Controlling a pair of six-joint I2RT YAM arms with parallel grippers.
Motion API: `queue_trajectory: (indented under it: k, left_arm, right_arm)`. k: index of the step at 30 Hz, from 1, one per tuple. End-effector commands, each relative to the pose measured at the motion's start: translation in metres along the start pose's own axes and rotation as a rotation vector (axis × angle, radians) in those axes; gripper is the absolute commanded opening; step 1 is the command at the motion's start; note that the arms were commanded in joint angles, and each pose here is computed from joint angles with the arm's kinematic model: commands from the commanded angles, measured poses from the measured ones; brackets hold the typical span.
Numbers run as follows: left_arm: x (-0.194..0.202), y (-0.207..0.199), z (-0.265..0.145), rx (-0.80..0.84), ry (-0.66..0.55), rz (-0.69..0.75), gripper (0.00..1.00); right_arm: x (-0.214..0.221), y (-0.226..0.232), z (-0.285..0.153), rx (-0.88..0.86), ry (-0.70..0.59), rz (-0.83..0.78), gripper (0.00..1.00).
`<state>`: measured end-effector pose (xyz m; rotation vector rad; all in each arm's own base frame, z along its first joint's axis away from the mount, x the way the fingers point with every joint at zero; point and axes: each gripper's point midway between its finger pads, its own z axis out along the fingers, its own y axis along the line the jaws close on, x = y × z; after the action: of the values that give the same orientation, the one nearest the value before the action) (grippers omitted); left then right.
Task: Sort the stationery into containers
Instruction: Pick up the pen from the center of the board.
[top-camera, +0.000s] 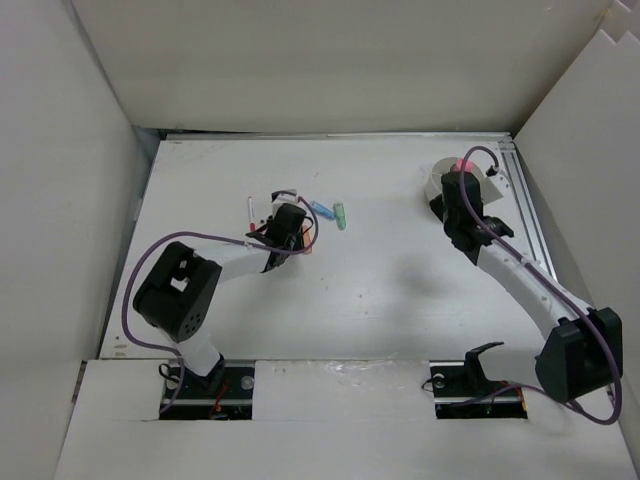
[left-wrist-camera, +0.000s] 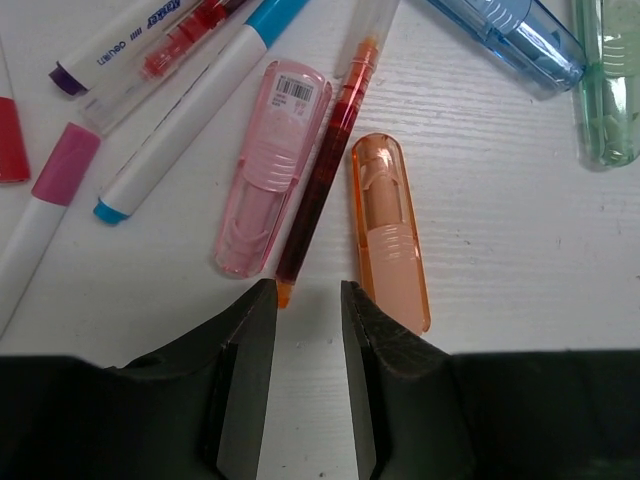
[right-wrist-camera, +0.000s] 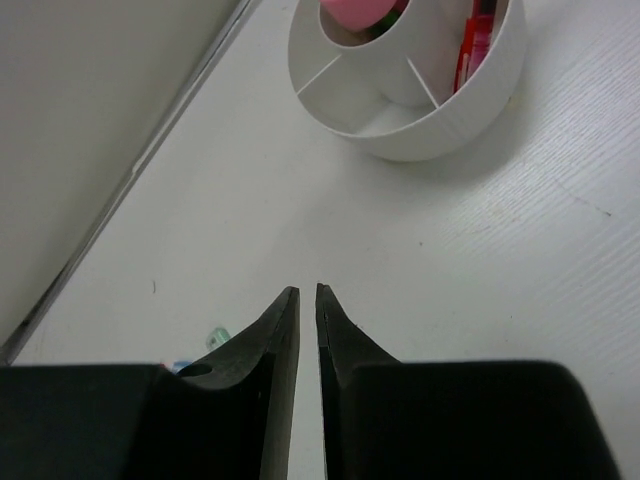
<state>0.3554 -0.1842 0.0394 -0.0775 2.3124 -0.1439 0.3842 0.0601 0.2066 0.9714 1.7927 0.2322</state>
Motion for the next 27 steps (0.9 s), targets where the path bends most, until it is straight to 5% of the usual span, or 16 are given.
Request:
queue_trajectory:
  k: [1, 27]
  left_arm:
    - [-0.019, -0.013, 0.003, 0.028, -0.022, 0.015, 0.29]
    - [-0.003, 0.004, 0.023, -0.081, 0.012, 0.036, 0.26]
  right_arm:
    - [-0.005, 0.029, -0.011, -0.107, -0.007, 0.02, 0.19]
    - [0.026, 0.036, -0.006, -0.118, 0.049, -0.032, 0.24]
